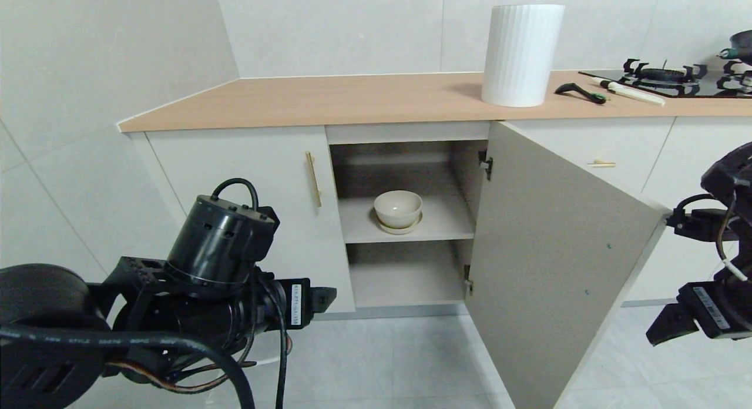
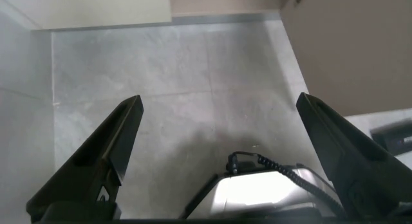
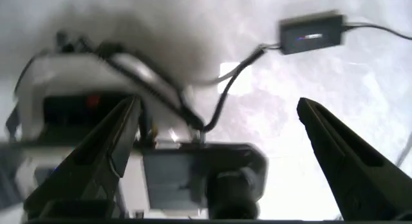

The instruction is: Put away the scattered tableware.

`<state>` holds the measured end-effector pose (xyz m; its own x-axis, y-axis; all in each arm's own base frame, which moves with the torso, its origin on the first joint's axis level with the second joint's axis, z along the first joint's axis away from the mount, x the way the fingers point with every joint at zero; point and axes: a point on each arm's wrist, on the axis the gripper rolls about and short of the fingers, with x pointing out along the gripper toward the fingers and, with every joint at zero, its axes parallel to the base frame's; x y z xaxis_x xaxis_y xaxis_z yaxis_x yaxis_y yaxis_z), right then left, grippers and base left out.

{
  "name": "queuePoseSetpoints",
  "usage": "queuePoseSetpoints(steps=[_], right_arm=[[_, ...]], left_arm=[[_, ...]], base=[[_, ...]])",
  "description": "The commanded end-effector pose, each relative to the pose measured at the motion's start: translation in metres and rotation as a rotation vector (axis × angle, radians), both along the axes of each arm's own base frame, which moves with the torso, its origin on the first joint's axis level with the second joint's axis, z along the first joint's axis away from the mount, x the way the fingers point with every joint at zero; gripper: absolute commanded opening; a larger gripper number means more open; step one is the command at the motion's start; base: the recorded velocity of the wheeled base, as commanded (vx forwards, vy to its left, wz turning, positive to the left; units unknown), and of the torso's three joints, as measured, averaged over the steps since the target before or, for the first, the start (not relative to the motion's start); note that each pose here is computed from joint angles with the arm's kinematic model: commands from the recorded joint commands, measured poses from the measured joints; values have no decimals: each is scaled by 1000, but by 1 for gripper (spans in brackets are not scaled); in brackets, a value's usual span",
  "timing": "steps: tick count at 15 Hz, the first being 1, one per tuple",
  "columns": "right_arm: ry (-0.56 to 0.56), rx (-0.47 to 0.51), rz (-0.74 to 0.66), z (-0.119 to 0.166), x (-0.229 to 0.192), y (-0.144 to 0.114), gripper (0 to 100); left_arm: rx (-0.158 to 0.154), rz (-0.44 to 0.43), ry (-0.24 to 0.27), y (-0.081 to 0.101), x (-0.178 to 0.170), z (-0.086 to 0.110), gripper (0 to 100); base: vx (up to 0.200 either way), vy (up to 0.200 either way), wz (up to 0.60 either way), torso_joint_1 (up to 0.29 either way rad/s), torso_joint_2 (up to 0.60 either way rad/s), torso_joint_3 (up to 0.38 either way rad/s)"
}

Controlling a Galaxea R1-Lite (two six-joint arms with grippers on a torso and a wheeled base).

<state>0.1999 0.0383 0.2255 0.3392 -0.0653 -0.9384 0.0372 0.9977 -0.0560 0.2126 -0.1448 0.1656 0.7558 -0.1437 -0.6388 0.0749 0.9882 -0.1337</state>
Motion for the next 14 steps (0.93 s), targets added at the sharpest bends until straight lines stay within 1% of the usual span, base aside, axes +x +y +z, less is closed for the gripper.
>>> queuePoseSetpoints(steps=[1,5,6,7,8,9,11,12,13,14], right_arm=[[3,-26,-127,-1,23,-34,100],[-37,-24,-228,-8,46,-61,100],[-69,-17,-242,-16,62,-64,100],[-74,-15,-246,-21,68,-64,100],[-95,15,-320,-42,94,-66,100],[-110,33,-356,-53,107,-65,100],[-142,54,-380,-66,123,-65,100],[-186,124,-367,-75,138,-51,100],[-196,154,-356,-76,141,-46,100],[-188,206,-293,-75,141,-30,100]], left_arm=[[-1,1,-1,0,0,0,100],[-4,3,-3,0,0,1,100],[-7,5,-4,0,1,1,100],[-8,5,-5,0,1,1,100],[-22,17,-23,2,4,3,100],[-28,26,-32,4,5,4,100],[-33,39,-40,7,6,6,100],[-43,62,-55,14,8,11,100],[-48,71,-61,17,8,13,100],[-52,92,-71,22,10,16,100]], base=[[0,0,0,0,0,0],[0,0,0,0,0,0],[0,0,0,0,0,0],[0,0,0,0,0,0],[0,0,0,0,0,0],[0,0,0,0,0,0],[0,0,0,0,0,0],[0,0,0,0,0,0],[0,0,0,0,0,0],[0,0,0,0,0,0]])
